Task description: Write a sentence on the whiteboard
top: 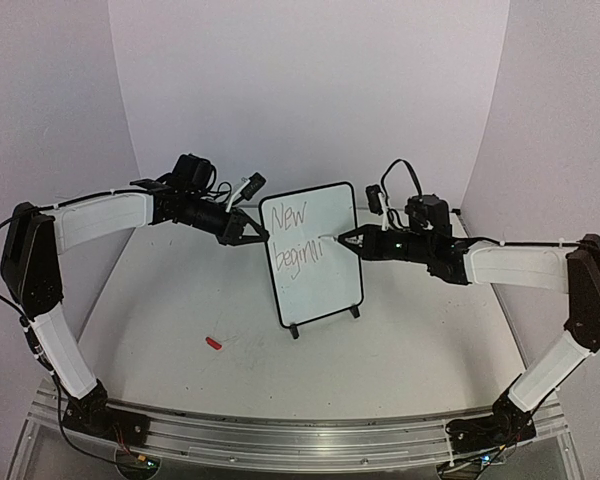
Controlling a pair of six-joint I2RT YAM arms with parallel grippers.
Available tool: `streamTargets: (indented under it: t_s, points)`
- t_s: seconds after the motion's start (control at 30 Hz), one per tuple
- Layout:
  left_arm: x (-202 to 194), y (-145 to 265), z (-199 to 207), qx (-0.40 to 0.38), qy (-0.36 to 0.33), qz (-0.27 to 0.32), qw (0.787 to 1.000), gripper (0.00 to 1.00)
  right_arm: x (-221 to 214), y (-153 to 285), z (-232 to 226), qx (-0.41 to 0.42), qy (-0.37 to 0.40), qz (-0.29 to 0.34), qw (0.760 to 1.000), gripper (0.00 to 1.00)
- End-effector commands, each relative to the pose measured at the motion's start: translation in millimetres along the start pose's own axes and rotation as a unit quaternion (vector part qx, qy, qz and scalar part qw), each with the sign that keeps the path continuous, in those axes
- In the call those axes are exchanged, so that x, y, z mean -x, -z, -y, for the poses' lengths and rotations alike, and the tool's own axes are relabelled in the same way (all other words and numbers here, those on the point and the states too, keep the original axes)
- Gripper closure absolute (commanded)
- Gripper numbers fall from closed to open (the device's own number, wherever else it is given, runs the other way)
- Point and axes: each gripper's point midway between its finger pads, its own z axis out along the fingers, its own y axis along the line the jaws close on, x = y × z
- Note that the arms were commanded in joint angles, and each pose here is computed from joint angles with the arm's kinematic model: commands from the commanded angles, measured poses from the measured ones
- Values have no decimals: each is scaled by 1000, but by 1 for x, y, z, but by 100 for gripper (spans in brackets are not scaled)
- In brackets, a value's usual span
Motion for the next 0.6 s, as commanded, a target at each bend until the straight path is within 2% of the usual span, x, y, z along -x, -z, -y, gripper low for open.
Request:
streamTargets:
  t_s: [0.0, 0.37, 0.57]
  points:
    - [-21, -10, 8, -6, 6, -42, 999, 100, 19, -4, 0, -9, 9, 26, 1000, 100]
    - [-19, -8, 10, -6, 3, -40, 999, 100, 30, 32, -30, 31, 22, 54, 998, 100]
    - [-19, -7, 11, -5, 2, -40, 999, 100, 25, 49, -36, 30, 30, 49, 998, 100]
